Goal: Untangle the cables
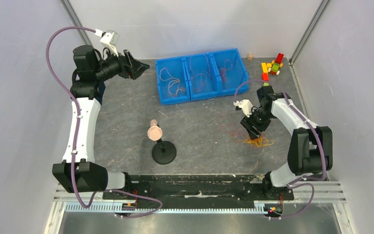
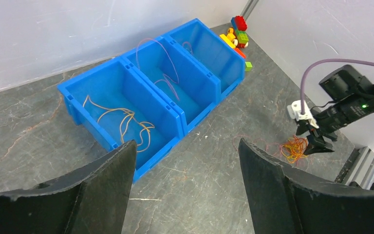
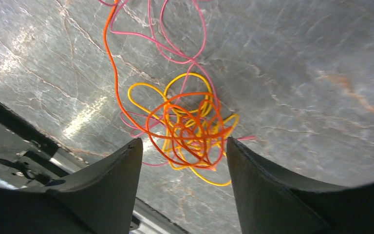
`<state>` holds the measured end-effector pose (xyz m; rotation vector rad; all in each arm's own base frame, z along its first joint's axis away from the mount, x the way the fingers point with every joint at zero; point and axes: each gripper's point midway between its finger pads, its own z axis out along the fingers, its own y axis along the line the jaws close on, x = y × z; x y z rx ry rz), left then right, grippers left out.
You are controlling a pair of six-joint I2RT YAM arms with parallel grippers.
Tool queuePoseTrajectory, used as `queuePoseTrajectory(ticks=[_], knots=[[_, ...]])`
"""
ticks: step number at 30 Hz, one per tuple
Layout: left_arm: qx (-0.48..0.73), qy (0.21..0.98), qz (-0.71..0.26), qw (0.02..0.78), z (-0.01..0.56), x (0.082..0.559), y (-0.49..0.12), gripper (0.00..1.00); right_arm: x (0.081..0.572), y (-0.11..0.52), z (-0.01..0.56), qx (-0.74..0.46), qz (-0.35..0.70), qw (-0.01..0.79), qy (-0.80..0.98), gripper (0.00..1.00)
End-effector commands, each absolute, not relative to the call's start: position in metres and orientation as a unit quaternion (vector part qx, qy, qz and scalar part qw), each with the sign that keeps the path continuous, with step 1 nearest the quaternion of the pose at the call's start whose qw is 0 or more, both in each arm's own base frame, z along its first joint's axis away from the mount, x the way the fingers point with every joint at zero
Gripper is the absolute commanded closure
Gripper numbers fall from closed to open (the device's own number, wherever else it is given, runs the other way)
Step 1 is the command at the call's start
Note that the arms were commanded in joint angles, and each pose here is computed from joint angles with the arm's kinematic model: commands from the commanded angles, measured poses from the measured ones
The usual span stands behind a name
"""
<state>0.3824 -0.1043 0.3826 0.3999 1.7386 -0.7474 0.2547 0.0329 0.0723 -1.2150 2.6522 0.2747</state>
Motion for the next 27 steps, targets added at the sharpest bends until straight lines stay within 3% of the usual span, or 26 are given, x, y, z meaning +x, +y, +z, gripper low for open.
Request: queuePoseTrajectory(ticks=[1, 4, 6, 11, 18, 27], knots=[[0.195, 0.716, -0.297, 0.601, 0.402, 0.377, -0.103, 0.17, 0.245, 0.034, 0.058, -0.395, 0.116, 0.079, 0.908, 0.47], [0.194, 0.715, -0.296, 0.602, 0.402, 0.377, -0.103, 0.17, 0.256, 0.051, 0.080, -0.394, 0.150, 0.125, 0.898, 0.87], [0.193, 0.716, -0.295, 0.602, 0.401, 0.376, -0.102, 0.17, 0.267, 0.067, 0.107, -0.399, 0.175, 0.176, 0.883, 1.00], [0.194, 0.712, -0.293, 0.608, 0.404, 0.374, -0.102, 0.16, 0.286, 0.101, 0.191, -0.411, 0.226, 0.301, 0.830, 1.00], [0.183, 0.709, -0.296, 0.614, 0.407, 0.377, -0.102, 0.16, 0.295, 0.127, 0.273, -0.406, 0.271, 0.402, 0.775, 1.00], [0.175, 0.706, -0.300, 0.617, 0.410, 0.382, -0.101, 0.16, 0.356, 0.126, 0.398, -0.322, 0.229, 0.591, 0.703, 1.00]])
